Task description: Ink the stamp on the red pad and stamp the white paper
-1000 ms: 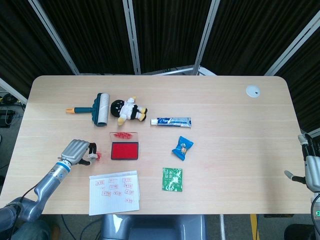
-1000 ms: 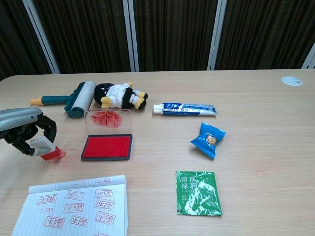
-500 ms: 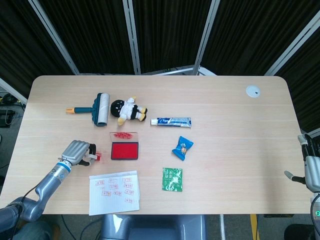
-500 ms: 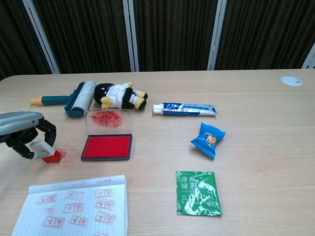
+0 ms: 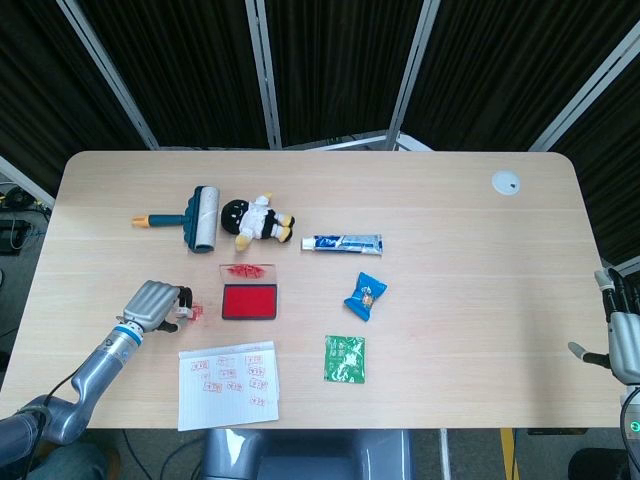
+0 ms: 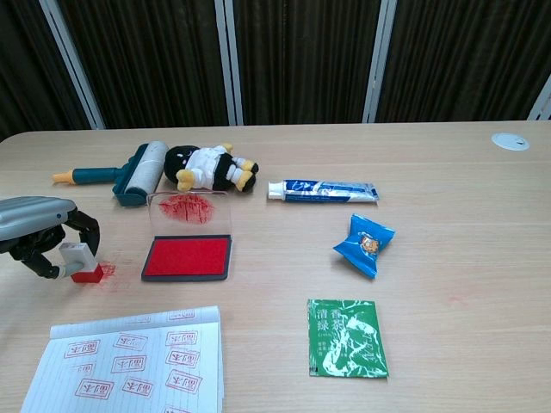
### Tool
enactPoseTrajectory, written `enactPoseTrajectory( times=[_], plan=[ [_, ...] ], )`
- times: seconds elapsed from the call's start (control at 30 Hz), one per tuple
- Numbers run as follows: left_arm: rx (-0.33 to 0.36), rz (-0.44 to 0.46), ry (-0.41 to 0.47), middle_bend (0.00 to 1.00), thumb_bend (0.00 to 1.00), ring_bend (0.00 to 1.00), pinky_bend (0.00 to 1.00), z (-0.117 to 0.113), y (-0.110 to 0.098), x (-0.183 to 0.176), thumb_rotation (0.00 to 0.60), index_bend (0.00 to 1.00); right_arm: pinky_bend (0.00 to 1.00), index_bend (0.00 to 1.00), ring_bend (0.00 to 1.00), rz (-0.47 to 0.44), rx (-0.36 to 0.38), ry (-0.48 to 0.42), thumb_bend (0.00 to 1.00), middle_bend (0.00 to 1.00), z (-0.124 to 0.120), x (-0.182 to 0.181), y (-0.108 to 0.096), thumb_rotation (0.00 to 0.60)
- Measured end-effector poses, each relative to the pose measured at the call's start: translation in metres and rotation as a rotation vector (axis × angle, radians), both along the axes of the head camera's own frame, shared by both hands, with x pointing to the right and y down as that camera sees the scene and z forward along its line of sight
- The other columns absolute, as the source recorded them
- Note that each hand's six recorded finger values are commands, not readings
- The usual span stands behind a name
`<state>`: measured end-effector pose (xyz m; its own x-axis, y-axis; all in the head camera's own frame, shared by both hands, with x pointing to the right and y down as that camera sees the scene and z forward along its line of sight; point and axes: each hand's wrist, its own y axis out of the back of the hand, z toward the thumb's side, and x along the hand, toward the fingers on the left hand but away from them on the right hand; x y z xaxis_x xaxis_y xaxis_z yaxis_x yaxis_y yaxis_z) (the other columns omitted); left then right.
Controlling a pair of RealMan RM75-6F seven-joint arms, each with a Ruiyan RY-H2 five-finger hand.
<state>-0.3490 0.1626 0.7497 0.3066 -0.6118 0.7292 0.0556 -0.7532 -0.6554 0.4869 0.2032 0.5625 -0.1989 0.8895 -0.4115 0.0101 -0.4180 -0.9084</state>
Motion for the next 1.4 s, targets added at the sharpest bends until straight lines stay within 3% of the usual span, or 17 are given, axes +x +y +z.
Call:
enactPoseTrajectory(
  times=[0.4,0.57,0.67,1.03,1.2,1.3,1.4],
  plan=[
    [0.003,0.011,-0.007,0.42,0.45,0.80,0.74,-0.001,0.002,0.000,0.600,0.43,0.00,0.00,0.00,0.001,-0.003,-0.001,0.00,0.00,0.001,0.000,0.000,0.600],
    [0.005,0.014,-0.009,0.39,0.28,0.80,0.74,-0.003,0.003,-0.002,0.600,0.42,0.00,0.00,0.00,0.002,-0.001,-0.002,0.00,0.00,0.000,0.000,0.000,0.600],
    [0.007,0.014,-0.006,0.39,0.25,0.80,0.74,-0.006,0.004,-0.002,0.600,0.42,0.00,0.00,0.00,0.001,0.001,-0.004,0.00,0.00,-0.001,0.000,0.000,0.600],
    [0.020,0.011,0.013,0.36,0.24,0.80,0.74,-0.018,0.010,-0.004,0.600,0.40,0.00,0.00,0.00,-0.004,0.009,-0.015,0.00,0.00,-0.004,-0.002,0.000,0.600],
    [0.065,-0.017,0.042,0.33,0.22,0.79,0.73,-0.034,0.005,-0.007,0.600,0.38,0.00,0.00,0.00,-0.007,0.015,-0.024,0.00,0.00,-0.007,-0.003,0.000,0.600],
    [0.119,-0.045,0.062,0.28,0.12,0.76,0.71,-0.050,0.001,-0.012,0.600,0.32,0.00,0.00,0.00,-0.009,0.022,-0.034,0.00,0.00,-0.009,-0.004,0.000,0.600],
    [0.195,-0.086,0.079,0.18,0.02,0.65,0.64,-0.073,-0.004,-0.020,0.600,0.23,0.00,0.00,0.00,-0.015,0.030,-0.046,0.00,0.00,-0.013,-0.006,0.001,0.600]
  ],
)
